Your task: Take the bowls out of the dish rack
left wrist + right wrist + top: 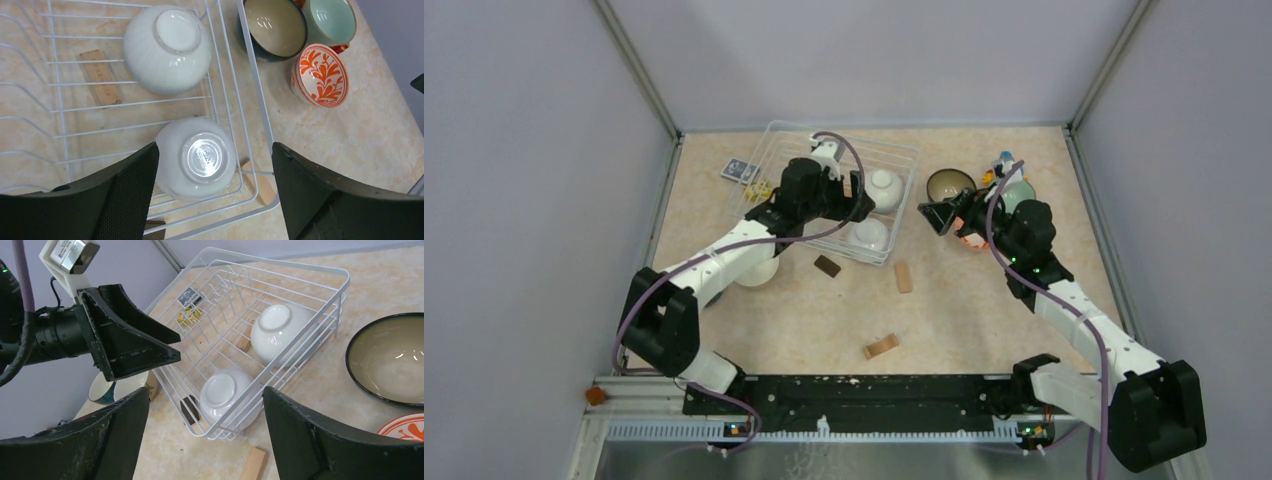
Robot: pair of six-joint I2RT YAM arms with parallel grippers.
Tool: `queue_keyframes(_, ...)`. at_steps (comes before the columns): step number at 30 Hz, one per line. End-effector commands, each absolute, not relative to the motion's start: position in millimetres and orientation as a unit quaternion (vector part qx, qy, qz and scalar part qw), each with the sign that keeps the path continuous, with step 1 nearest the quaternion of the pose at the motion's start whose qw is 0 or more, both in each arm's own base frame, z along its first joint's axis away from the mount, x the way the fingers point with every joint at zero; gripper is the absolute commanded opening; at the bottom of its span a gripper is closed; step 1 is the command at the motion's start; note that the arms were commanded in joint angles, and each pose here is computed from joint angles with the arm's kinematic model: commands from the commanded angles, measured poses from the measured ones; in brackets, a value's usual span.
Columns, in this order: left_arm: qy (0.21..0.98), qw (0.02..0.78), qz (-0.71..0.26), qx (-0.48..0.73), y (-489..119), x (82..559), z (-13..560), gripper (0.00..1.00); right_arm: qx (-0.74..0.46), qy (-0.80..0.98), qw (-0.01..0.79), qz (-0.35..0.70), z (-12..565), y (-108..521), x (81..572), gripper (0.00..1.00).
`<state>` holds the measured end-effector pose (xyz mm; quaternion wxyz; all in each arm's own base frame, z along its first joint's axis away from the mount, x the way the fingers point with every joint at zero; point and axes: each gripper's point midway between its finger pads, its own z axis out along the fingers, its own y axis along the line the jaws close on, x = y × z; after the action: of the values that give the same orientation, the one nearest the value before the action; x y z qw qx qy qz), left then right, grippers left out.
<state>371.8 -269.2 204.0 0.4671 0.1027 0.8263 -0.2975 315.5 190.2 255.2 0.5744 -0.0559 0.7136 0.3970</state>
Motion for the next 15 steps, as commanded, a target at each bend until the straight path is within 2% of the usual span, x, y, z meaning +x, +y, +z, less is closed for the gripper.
queue_keyframes(1, 0.833, 0.438, -0.297, 0.161, -290, 370, 196, 0.86, -0.062, 0.694, 0.596, 0.399, 271, 189, 313, 0.83)
queue_keyframes(15, 0.913, 0.343, -0.149, 0.161, -266, 377, 128, 0.66, -0.053, 0.697, 0.597, 0.394, 267, 186, 313, 0.83)
